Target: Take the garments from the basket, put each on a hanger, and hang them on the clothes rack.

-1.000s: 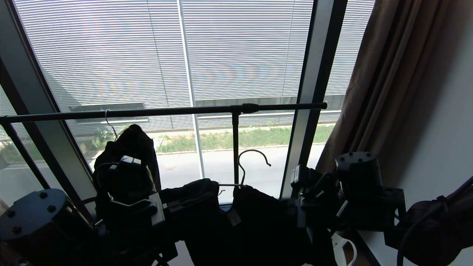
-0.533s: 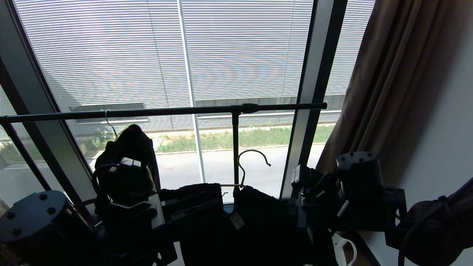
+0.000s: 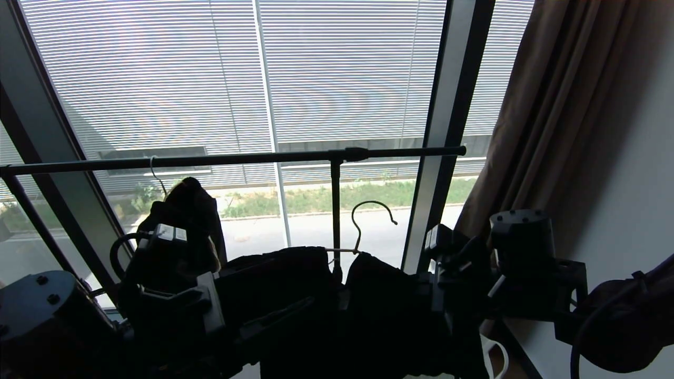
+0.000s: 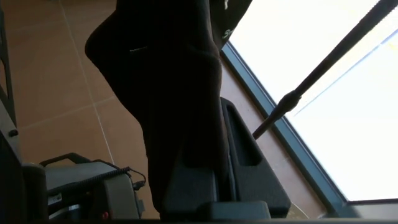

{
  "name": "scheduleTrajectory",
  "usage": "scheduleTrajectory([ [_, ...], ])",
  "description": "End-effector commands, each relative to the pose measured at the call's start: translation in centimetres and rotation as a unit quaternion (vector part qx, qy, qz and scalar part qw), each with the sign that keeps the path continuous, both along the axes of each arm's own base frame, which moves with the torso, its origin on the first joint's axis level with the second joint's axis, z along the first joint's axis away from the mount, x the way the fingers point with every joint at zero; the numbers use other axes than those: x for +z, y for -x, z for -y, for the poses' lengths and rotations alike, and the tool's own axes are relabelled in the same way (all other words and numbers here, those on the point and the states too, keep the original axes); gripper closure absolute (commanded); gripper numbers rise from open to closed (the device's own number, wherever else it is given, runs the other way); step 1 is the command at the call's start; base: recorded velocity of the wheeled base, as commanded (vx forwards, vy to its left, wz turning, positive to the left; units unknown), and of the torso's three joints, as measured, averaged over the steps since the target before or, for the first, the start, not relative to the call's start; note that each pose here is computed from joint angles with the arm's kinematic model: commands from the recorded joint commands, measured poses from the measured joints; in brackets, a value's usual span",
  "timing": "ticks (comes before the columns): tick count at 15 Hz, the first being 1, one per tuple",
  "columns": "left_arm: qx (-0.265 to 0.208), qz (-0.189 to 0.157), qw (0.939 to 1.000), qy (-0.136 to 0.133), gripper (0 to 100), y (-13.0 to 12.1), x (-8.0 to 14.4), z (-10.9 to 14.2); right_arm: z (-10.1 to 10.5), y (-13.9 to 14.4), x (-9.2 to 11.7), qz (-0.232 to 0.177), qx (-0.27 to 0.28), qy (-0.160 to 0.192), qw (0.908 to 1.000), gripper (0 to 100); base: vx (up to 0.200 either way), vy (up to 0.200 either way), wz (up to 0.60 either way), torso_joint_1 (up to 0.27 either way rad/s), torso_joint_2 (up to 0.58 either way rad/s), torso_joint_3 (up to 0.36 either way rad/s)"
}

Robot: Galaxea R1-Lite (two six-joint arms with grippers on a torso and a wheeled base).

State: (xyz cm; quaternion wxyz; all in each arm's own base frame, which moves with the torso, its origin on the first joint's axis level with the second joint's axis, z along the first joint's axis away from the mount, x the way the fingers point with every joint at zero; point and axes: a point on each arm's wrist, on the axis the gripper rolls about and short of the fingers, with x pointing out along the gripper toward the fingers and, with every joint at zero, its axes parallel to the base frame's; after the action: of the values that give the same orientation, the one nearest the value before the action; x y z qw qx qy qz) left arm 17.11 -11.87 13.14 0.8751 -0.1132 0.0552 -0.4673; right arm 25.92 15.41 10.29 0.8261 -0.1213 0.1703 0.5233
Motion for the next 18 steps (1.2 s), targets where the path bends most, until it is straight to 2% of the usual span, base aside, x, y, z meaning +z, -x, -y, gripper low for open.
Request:
scheduleTrajectory([
  [1, 0.02, 0.023, 0.9995, -0.004, 0, 0.5, 1.2, -1.2, 1.0, -0.2, 0.9, 0.013, -0.016, -0.007, 0.9998, 100, 0.0, 0.0, 0.0, 0.0, 0.0, 0.0],
  [3, 0.044, 0.017, 0.9989, -0.008, 0, 0.3, 2.4, -2.2, 2.1, -0.4, 1.6, 0.02, -0.019, -0.019, 0.9994, 100, 0.0, 0.0, 0.0, 0.0, 0.0, 0.0],
  [5, 0.11, -0.005, 0.9937, -0.022, 0, -1.3, 3.8, -4.7, 3.8, -1.1, 1.9, 0.018, -0.007, -0.039, 0.999, 100, 0.0, 0.0, 0.0, 0.0, 0.0, 0.0],
  [6, 0.111, -0.006, 0.9936, -0.022, 0, -1.4, 3.8, -4.7, 3.9, -1.1, 1.9, 0.018, -0.007, -0.039, 0.999, 100, 0.0, 0.0, 0.0, 0.0, 0.0, 0.0],
  [7, 0.115, -0.011, 0.993, -0.025, 0, -2.1, 3.9, -6.2, 4.1, -1.2, 1.8, 0.018, -0.009, -0.04, 0.999, 100, 0.0, 0.0, 0.0, 0.0, 0.0, 0.0],
  [9, 0.076, -0.02, 0.9962, -0.037, 0, -3.1, 2.8, -9.4, 4.1, -1.2, 1.8, 0.021, -0.002, -0.04, 0.999, 100, 0.0, 0.0, 0.0, 0.0, 0.0, 0.0],
  [10, 0.075, -0.021, 0.9963, -0.037, 0, -3.1, 2.7, -9.5, 4.1, -1.2, 1.8, 0.02, -0.001, -0.041, 0.999, 100, 0.0, 0.0, 0.0, 0.0, 0.0, 0.0],
  [11, 0.017, -0.045, 0.9983, -0.034, 0, -3.4, 1.2, -11.1, 4.2, -0.9, 1.7, 0.019, 0.038, -0.052, 0.9977, 100, 0.0, 0.0, 0.0, 0.0, 0.0, 0.0],
  [14, 0.003, -0.064, 0.9971, -0.04, 0, -4.1, -0.2, -11.1, 4.4, -0.7, 2.0, 0.021, 0.062, -0.066, 0.9956, 100, 0.0, 0.0, 0.0, 0.0, 0.0, 0.0],
  [18, -0.003, -0.08, 0.9955, -0.051, 0, -4.7, -1.7, -11.0, 4.5, -0.1, 2.4, 0.026, 0.066, -0.068, 0.9952, 100, 0.0, 0.0, 0.0, 0.0, 0.0, 0.0],
])
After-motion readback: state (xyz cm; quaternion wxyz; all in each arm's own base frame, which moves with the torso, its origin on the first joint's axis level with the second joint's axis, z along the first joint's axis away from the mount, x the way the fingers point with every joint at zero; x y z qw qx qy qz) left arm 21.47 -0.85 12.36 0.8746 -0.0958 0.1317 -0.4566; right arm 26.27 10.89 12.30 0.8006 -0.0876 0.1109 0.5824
